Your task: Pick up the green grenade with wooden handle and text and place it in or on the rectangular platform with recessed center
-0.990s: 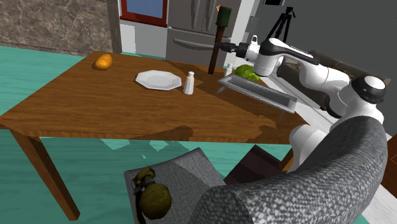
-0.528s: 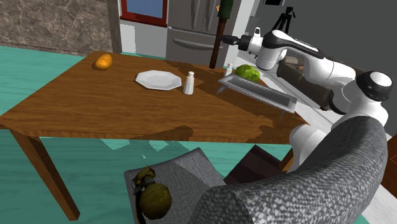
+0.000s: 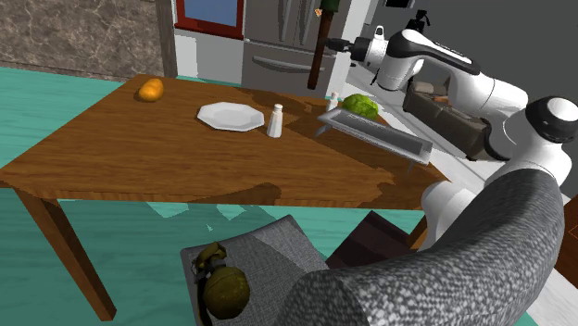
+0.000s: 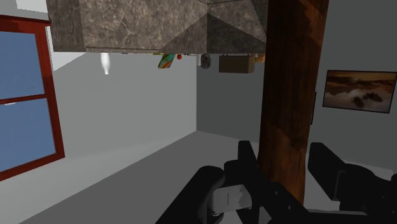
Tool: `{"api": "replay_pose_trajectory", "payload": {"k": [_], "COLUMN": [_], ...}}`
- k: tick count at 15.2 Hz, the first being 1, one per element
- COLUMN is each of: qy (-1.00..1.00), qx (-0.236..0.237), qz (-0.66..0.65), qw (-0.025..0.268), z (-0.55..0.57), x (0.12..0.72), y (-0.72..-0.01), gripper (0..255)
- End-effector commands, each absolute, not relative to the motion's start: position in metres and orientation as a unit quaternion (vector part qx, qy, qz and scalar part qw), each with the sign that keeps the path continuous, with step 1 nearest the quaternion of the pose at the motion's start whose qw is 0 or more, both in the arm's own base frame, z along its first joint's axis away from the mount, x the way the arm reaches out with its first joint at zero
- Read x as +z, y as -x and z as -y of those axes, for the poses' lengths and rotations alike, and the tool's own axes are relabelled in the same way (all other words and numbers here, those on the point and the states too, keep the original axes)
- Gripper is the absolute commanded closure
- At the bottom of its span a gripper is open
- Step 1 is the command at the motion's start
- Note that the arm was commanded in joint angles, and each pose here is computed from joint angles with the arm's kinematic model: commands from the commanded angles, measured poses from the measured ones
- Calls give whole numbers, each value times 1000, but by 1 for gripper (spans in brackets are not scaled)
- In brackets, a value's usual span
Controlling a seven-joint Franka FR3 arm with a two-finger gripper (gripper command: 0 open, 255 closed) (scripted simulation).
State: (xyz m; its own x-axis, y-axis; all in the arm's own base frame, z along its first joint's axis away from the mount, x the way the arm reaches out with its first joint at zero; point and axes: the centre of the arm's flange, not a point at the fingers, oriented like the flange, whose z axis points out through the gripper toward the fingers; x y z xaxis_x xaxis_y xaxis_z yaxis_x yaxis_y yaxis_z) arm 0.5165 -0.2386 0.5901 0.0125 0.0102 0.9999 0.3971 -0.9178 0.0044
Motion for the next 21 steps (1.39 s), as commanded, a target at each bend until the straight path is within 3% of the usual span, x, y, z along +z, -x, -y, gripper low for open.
{"api": "replay_pose_trajectory", "payload": {"k": [1, 8, 21], "qy": [697, 697, 697], "qx": [-688, -688, -688], "qz": [146, 146, 146], "qw": [141, 141, 141], "z": [238, 238, 227], "x": [600, 634, 633], "y": [-516, -516, -345], "gripper": [255, 255, 255]}}
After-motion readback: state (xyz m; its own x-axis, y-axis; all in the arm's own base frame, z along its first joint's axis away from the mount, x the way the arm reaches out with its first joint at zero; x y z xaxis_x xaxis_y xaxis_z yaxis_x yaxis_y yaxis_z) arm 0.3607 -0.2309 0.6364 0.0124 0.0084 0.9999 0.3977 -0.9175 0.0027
